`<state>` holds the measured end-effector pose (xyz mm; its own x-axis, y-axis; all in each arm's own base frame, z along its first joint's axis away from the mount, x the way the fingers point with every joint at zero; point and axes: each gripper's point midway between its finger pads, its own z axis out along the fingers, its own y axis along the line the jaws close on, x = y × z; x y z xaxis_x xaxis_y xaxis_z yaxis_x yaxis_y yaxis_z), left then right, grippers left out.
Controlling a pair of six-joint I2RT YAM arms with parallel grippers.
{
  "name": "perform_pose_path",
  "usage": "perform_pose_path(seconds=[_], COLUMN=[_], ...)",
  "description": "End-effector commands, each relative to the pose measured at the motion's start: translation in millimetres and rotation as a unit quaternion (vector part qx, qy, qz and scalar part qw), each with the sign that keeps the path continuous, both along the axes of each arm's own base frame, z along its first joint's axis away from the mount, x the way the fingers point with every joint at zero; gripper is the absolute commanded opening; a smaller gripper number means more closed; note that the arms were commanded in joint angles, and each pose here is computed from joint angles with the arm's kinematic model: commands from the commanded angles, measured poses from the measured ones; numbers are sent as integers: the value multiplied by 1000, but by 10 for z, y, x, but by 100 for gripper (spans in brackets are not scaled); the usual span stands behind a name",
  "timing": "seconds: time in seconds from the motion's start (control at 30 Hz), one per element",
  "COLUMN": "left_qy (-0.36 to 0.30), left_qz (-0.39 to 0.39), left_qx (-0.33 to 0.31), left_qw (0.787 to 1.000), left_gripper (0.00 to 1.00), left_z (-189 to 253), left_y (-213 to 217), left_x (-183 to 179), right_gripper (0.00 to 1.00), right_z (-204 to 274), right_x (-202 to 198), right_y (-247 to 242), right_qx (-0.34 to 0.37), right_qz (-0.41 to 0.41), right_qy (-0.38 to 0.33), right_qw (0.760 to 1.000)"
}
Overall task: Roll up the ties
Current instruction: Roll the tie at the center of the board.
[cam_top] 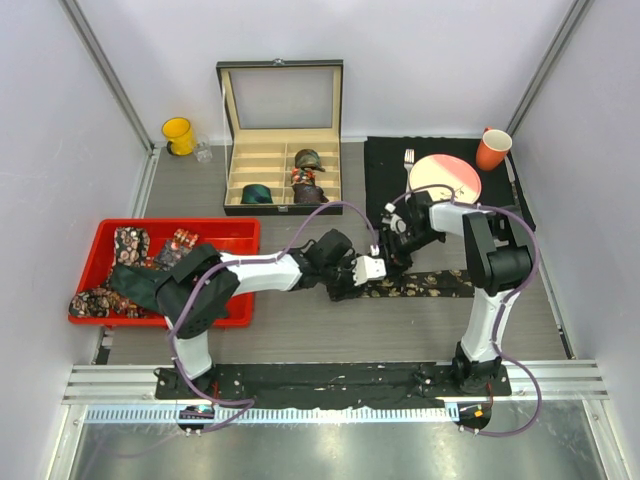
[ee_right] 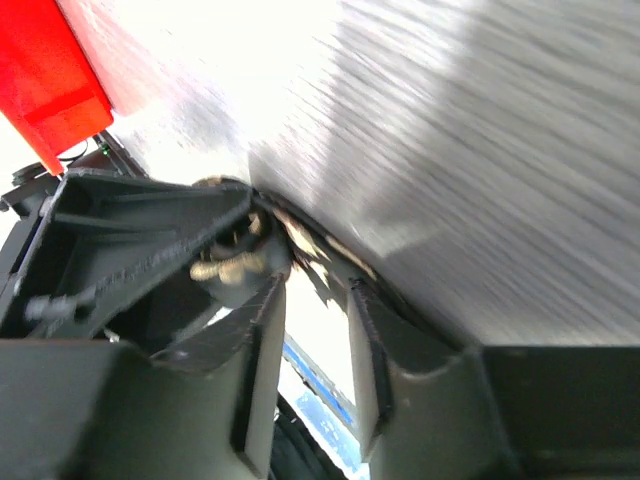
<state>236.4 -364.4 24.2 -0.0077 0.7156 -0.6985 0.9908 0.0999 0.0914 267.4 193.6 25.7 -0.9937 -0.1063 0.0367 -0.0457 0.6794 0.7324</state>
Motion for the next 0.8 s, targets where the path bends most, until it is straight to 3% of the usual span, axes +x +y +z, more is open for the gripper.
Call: perform_pose_path(seconds=[0.0,0.07,0.17,0.47,0.6,0.63,0.7,0.77], left_qy=[51,54,59,67,71,70,70,69], left_qz=[13,14,11,6,9,11,12,14], left_qx=[121,124,123,124,125,125,123,109], left_qw=[991,991,991,990,990,990,990,992], left_gripper=[12,12,13,17,17,18,20,29], left_z=[-411,-408,-411,-403,-420,-418,-416,-367], left_y=[457,451,417,363,350,345,347,316], left_x=[-187,-175,-172,-163,-162,-156,-159,-150], right_gripper=[40,47,49,47,33,18,5,1], right_z=[326,434,506,201,64,24,-96,-194], right_x=[-20,-29,-51,-203,-241,-240,-262,-277], right_y=[-44,41,181,356,383,373,301,233], right_qx=[29,63,93,69,55,48,19,-7], right_qz=[16,11,2,29,39,38,40,45], right_qy=[-38,-37,-26,-19,-29,-29,-25,-24], right_qw=[999,997,995,997,997,998,999,999])
